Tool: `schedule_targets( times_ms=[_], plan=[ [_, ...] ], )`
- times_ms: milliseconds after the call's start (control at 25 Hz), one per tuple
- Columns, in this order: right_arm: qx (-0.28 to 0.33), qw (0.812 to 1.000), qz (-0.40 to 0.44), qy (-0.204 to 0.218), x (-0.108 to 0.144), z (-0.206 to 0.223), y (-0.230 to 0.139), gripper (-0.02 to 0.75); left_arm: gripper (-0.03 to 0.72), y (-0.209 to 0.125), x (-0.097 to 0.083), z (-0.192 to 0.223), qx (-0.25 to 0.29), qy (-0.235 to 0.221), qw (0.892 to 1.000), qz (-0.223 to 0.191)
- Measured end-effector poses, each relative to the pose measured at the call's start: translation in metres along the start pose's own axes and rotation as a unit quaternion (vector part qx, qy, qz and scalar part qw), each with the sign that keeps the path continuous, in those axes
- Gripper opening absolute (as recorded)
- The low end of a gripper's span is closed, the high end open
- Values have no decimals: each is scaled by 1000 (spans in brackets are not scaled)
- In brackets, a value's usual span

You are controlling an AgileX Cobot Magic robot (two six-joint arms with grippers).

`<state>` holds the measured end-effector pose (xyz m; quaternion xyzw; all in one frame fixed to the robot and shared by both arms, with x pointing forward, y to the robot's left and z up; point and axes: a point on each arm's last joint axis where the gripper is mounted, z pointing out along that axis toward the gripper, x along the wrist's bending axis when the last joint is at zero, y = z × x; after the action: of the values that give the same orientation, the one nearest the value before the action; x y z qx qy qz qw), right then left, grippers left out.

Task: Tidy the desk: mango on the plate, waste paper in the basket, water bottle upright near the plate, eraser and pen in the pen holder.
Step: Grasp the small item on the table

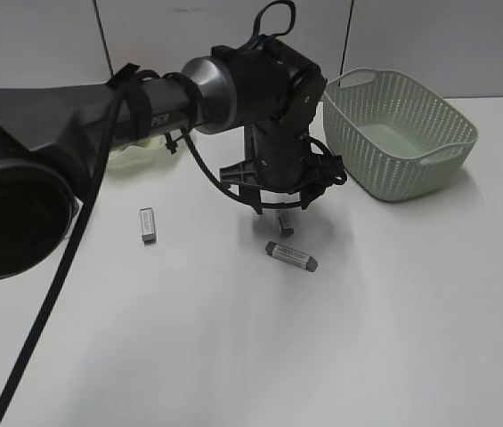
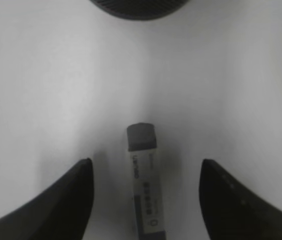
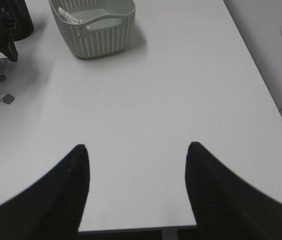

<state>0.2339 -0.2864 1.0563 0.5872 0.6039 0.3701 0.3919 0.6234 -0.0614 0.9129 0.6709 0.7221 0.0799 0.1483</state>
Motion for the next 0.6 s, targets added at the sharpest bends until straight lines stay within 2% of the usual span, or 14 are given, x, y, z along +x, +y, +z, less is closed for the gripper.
schedule_targets(
  times_ms=[280,600],
  plan=[
    [0,1000,0,0,0,0,0,484,479,-2,-1,8,0,0,1000,-14],
    [0,1000,0,0,0,0,0,484,457,-9,-4,14,5,5,1000,-8]
  ],
)
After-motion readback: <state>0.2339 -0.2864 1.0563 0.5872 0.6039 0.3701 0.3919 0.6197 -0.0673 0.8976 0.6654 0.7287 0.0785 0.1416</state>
